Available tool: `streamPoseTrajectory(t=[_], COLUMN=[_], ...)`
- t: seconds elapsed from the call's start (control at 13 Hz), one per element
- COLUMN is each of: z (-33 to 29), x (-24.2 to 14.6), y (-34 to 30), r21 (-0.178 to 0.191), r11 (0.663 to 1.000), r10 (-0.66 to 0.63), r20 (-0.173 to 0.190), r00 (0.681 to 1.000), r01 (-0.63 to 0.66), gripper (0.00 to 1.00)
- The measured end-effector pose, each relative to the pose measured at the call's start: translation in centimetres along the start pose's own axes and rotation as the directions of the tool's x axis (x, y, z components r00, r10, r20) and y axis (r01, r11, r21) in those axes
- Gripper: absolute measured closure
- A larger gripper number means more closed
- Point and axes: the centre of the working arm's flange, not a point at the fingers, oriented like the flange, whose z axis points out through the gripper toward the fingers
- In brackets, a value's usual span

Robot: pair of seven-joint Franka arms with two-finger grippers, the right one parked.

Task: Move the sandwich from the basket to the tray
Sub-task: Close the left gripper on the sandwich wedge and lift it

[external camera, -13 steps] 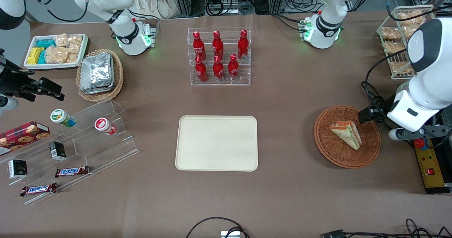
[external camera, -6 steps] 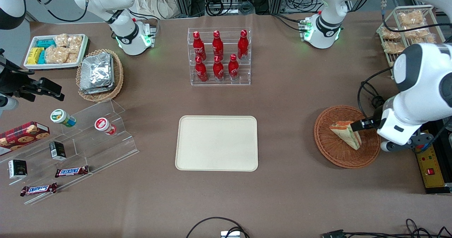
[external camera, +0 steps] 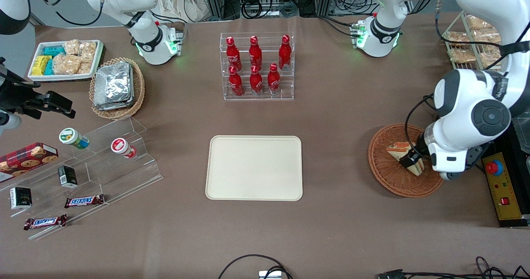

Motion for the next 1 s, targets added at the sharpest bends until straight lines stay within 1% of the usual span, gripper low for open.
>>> streamPoseTrajectory(t=[0.15,0.23,0.54,0.85,1.0], z=[2.3,3.4,8.4,10.4,10.7], x=[0.7,1.3,1.8,1.0,0.9], y=[-1.3,-2.2,-5.0,-5.9,-6.0], r21=[-0.003,-0.010,-0.050,-0.030,-0.027], r11=[0.999,0.998,0.994,0.994,0.994], r10=[-0.045,-0.062,-0.102,-0.104,-0.106], r20=[0.001,-0.002,-0.019,0.000,0.002], r00=[0.999,0.998,0.995,0.995,0.994], r01=[0.045,0.062,0.101,0.104,0.106], gripper=[0.00,0.00,0.00,0.00,0.00])
